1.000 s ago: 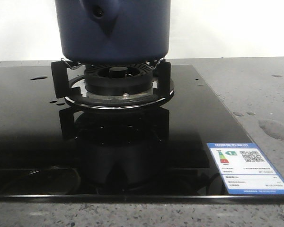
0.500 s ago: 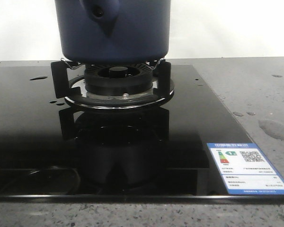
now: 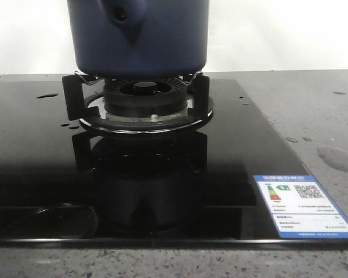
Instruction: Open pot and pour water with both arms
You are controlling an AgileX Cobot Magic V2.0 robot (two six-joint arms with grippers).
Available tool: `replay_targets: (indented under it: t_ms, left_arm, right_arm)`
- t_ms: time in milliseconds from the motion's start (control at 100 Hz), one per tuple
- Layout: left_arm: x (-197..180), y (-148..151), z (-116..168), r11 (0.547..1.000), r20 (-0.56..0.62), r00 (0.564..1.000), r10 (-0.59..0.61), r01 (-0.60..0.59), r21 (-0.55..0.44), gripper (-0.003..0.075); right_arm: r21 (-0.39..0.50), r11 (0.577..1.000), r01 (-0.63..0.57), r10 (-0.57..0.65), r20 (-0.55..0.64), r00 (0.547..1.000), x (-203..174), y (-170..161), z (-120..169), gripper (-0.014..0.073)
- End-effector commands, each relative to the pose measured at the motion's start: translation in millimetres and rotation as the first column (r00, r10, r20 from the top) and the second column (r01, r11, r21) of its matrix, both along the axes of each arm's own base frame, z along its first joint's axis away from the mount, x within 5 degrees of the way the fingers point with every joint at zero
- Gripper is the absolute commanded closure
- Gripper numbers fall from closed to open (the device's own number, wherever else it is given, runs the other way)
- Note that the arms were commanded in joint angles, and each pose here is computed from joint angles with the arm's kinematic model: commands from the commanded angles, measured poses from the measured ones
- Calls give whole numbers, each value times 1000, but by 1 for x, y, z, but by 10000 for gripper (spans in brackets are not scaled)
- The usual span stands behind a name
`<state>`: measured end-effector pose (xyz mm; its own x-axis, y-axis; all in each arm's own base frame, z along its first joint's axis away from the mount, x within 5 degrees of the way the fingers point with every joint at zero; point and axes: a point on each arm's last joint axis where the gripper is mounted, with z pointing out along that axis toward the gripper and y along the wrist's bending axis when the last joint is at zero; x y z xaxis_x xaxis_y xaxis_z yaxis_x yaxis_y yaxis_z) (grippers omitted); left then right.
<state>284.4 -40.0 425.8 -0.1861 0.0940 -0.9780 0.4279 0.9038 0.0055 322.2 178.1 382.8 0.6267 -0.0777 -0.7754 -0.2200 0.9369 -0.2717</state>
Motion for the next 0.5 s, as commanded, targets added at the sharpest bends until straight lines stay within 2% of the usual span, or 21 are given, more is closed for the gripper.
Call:
replay_targets:
  t_ms: [0, 370, 490]
  left_arm:
    - [-8, 3, 25, 997, 93, 995, 46, -40, -61, 332]
    - [-8, 3, 25, 997, 92, 995, 44, -37, -71, 332]
    - [-9, 1, 26, 995, 87, 996, 34, -26, -95, 332]
  right_arm:
    - [71, 997, -3, -8, 152, 988, -18, -9, 35, 652]
    - [66, 998, -1, -8, 139, 990, -17, -9, 34, 652]
    - [79, 997, 8, -13, 64, 998, -19, -13, 38, 652]
